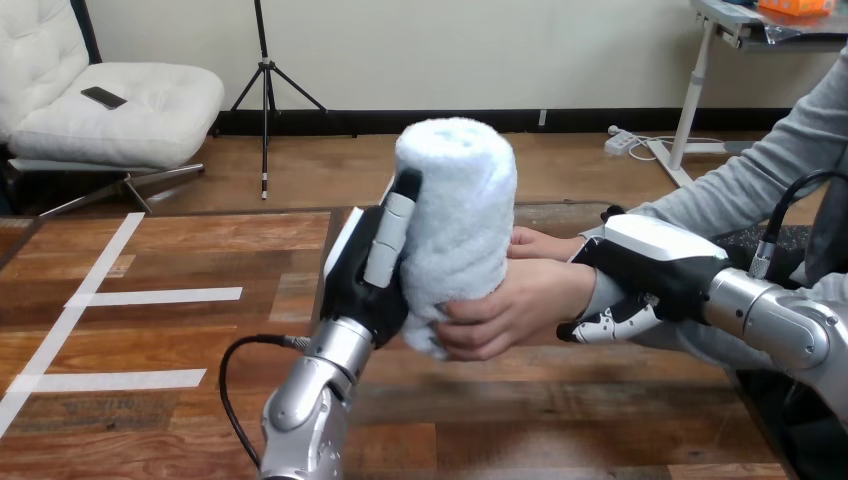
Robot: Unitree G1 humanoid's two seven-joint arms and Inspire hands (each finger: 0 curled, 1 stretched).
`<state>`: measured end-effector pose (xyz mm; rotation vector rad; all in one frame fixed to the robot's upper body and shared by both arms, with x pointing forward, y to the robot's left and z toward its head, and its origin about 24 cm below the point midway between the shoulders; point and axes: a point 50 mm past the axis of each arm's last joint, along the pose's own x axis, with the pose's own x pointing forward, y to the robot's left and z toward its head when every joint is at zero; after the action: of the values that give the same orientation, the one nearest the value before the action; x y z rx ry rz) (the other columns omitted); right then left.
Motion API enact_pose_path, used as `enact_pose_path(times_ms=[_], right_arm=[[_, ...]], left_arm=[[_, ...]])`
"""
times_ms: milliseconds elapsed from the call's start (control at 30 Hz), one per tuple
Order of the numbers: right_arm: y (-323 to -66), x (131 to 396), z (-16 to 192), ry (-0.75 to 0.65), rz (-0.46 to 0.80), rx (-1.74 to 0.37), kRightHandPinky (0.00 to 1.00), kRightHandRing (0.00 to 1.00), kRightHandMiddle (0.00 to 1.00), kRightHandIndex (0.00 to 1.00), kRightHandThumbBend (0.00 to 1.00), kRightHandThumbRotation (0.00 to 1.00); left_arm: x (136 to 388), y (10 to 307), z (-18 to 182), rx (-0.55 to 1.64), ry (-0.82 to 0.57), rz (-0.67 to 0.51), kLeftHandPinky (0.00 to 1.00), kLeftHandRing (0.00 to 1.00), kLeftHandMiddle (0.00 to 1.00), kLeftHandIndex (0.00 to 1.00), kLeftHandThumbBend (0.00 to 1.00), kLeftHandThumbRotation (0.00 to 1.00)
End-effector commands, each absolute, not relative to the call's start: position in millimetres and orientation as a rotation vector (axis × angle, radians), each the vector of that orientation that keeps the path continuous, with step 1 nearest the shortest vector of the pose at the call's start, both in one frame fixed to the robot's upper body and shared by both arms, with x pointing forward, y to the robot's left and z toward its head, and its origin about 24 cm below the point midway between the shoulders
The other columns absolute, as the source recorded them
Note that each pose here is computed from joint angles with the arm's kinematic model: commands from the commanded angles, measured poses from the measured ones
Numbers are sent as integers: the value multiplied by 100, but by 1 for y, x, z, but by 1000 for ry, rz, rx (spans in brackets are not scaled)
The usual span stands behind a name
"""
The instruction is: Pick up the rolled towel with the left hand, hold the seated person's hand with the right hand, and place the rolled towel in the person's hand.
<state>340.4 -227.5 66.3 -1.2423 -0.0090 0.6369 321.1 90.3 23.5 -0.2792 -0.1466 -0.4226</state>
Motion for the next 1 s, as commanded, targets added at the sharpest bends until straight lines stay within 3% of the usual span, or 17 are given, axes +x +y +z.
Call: enact_pose_path(times_ms=[0, 300, 433, 500, 700, 967], right_arm=[[-214, 351, 91, -155, 594, -1210, 28, 32, 36, 36, 52, 30], [-214, 350, 90, -152, 597, -1210, 29, 32, 37, 38, 54, 30], [-215, 351, 90, -129, 604, -1209, 29, 32, 37, 39, 60, 36], [-216, 352, 90, -107, 612, -1207, 31, 34, 39, 40, 70, 43], [-217, 353, 91, -57, 637, -1215, 42, 47, 51, 53, 93, 56], [-219, 353, 91, -28, 655, -1230, 60, 68, 70, 72, 99, 65]], left_arm=[[323, 79, 40, -276, -222, -492, 100, 100, 100, 100, 100, 92], [320, 90, 43, -262, -252, -453, 100, 100, 100, 100, 100, 96], [318, 94, 44, -262, -263, -438, 100, 100, 100, 100, 100, 97], [317, 96, 44, -262, -269, -431, 100, 100, 100, 100, 100, 98], [315, 101, 45, -261, -280, -418, 100, 100, 100, 100, 100, 100], [312, 107, 45, -248, -293, -405, 100, 100, 100, 100, 100, 100]])
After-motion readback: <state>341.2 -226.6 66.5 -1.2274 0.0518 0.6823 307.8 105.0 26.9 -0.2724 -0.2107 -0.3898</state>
